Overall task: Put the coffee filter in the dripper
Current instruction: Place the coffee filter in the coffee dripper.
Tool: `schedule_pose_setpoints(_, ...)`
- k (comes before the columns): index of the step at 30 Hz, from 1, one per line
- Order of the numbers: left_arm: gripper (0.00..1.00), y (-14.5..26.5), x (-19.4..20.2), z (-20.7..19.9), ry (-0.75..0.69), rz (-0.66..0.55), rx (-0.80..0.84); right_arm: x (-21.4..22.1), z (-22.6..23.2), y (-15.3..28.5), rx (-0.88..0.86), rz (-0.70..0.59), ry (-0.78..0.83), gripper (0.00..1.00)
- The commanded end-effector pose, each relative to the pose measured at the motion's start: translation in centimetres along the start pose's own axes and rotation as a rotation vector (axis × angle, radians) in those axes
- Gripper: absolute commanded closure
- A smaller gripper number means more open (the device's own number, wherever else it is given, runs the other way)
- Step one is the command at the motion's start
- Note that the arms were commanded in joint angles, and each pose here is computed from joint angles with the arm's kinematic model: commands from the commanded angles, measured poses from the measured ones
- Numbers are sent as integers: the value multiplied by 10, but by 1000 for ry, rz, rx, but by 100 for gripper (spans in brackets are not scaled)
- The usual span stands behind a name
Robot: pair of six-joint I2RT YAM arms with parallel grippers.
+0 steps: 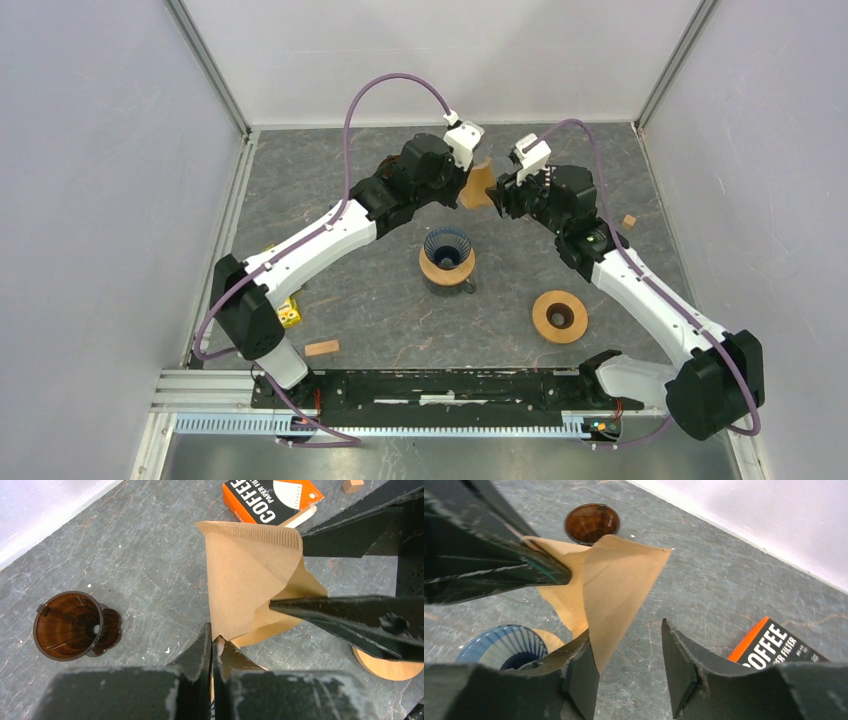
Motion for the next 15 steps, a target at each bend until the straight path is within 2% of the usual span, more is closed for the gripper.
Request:
schedule_pose_setpoints(1,98,20,-9,1,-38,-24,16,-32,9,11,-167,-113,113,45)
schedule_pose_setpoints(4,98,24,-10,3,-49,-12,5,-37,12,18,-232,-105,178,40)
schedule_pose_setpoints(10,98,40,-11,4,-58,61,16,-47,10,46,-286,-97,394,39)
schedule_pose_setpoints(15,98,59,-11,2,-49,172,80,-48,18,71,-482,-83,598,38)
Point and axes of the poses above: each gripper's point midway between its finger pads, its own y axis back along the fingers, its own z axis along the line the jaws close on, x = y × z, the point moved 10 cm from there along y, back along the fingers, and after that the axes turned 2 degrees about y, right-handed, at the moved point
